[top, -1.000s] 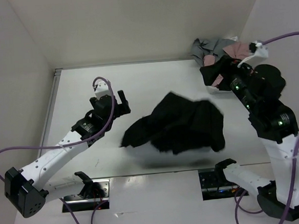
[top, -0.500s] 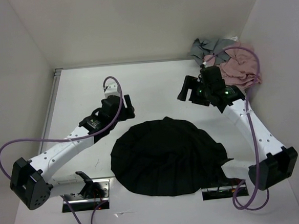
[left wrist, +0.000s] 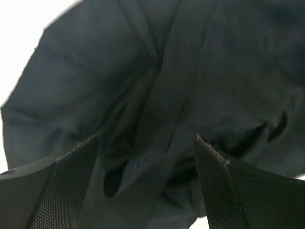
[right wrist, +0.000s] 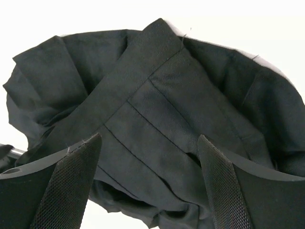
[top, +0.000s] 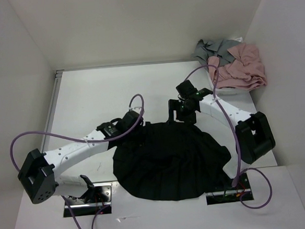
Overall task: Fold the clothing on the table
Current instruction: Move the skirt to the center of the board
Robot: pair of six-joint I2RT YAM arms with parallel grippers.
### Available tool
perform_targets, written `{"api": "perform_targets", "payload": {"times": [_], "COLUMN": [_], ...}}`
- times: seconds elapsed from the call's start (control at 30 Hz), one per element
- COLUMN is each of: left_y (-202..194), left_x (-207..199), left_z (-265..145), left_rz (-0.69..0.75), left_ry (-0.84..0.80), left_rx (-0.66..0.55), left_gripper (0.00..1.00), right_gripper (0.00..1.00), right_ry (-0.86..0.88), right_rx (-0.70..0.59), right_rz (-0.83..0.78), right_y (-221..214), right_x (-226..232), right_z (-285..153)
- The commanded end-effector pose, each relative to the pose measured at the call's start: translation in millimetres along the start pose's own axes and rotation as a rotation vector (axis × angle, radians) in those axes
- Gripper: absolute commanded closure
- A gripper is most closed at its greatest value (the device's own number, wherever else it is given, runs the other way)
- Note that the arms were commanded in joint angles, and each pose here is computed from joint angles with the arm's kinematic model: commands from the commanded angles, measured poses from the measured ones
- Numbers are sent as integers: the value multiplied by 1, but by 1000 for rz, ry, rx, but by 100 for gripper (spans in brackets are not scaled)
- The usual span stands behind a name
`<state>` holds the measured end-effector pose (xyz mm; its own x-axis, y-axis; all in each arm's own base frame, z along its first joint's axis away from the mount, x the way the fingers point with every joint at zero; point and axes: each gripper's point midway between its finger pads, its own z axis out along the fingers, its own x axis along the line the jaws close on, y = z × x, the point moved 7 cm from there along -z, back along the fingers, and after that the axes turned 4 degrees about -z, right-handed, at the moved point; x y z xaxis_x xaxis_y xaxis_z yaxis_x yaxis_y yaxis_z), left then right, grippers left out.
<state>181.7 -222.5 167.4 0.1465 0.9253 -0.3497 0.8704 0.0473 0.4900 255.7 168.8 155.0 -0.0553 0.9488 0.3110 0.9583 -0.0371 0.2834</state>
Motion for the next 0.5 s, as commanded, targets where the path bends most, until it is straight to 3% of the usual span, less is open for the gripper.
{"api": "perform_targets", "payload": {"times": [0.0,0.23,0.27,0.3,0.33,0.37,0.4,0.47], "left_y": [-19,-33,-35,-42,-43,-42,-43,-46], "left_x": [6,4,5,5,3,-1,-2,-5], "left_z": [-9,-17,-13,-7,-4,-1,5,10], "left_rz": [-20,-34,-34,-25,-25,-18,-27,-20], "left_ry": [19,-24,-19,-15,-22,-38,-29,-39], "left_rx": [85,167,173,202,212,204,212,224], "left_gripper": [12,16,23,40,72,88,100,100], "right_gripper": [14,14,14,14,14,14,14,14], "right_ry": [11,-38,-38,-27,-27,-23,-24,-25], "right_rx": [-77,-81,-81,-103,-102,-110,-109,-106], "right_rz": [-44,-49,-49,-52,-52,-53,-53,-53], "right_y": [19,22,24,29,31,33,35,39], "right_x": [9,4,4,7,8,8,9,10], "right_z": [-9,-2,2,0,2,2,4,9]}}
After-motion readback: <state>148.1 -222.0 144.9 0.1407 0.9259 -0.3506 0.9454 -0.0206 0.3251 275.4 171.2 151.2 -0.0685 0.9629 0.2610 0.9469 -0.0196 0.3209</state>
